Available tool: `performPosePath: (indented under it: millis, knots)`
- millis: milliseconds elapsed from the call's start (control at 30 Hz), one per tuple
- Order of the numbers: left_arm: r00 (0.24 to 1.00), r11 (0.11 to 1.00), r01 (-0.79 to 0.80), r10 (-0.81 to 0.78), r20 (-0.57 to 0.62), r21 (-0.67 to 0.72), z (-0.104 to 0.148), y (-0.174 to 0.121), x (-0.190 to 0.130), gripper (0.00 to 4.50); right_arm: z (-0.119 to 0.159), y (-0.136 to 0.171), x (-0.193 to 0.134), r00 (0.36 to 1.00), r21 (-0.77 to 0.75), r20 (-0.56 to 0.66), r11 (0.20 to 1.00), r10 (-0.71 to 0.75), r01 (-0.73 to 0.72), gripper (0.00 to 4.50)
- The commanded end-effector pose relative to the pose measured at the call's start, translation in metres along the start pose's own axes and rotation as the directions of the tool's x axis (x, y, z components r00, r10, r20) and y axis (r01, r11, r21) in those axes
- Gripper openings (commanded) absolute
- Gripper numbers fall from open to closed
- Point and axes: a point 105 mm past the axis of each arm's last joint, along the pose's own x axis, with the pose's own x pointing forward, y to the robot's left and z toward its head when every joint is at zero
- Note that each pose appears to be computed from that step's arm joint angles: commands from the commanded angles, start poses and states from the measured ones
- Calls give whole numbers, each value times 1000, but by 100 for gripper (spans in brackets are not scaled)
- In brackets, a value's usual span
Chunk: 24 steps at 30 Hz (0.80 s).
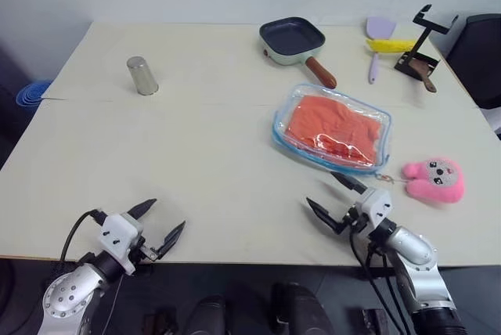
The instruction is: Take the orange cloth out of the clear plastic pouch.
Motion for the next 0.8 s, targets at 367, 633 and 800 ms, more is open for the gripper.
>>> performPosePath:
  millis: [367, 633, 800]
  knots:
    - [984, 985, 97, -73, 162, -140, 39, 0, -2, 443, 4, 0, -4, 1000, -16, 22, 1000, 6, -5, 450]
    - [952, 968, 245, -230, 202, -56, 52, -15, 5, 443, 14, -11, -12, 996, -86, 42, 993, -72, 76, 450]
    - [895, 915, 400, -378, 236, -52, 69, -35, 17, 443, 33, -35, 7, 995, -336, 18, 937, -94, 94, 450]
